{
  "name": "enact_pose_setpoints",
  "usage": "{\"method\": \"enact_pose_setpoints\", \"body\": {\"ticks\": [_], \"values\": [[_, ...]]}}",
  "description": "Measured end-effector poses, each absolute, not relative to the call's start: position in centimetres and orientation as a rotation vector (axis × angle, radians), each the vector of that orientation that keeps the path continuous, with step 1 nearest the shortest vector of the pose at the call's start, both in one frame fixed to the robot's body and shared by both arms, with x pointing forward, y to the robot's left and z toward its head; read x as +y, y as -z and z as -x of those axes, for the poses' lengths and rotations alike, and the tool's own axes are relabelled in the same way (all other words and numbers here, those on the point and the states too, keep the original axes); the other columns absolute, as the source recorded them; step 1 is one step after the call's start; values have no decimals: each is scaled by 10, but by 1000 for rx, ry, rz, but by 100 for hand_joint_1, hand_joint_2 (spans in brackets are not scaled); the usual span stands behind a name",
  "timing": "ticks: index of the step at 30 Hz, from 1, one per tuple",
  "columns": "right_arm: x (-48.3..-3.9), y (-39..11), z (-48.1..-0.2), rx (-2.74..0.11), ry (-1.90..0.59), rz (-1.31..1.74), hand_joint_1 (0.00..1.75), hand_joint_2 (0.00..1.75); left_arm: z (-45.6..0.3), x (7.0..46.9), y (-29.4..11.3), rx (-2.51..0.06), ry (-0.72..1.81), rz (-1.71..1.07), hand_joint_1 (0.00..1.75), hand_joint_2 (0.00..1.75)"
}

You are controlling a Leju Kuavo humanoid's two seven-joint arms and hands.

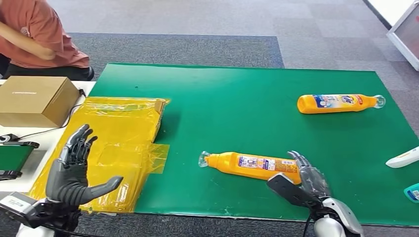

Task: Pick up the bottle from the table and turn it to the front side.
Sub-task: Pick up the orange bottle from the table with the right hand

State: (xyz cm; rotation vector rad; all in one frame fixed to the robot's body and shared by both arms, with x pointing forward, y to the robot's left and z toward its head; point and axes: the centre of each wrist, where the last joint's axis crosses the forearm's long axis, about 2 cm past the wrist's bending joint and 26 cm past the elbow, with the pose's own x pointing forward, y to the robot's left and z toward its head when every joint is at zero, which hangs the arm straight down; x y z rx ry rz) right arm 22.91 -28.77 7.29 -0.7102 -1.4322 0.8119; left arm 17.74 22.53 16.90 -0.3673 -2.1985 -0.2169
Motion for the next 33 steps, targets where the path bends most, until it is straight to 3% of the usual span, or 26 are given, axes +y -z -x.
{"method": "enact_pose_setpoints", "body": {"ticks": [29, 33], "values": [[-296, -68, -284, -1236, -1231, 909, 5, 175, -184, 209, -199, -2311, 341, 568, 0, 175], [-300, -69, -292, -1201, -1293, 883, 170, 175, -188, 210, -204, -2340, 329, 613, 0, 175]]}}
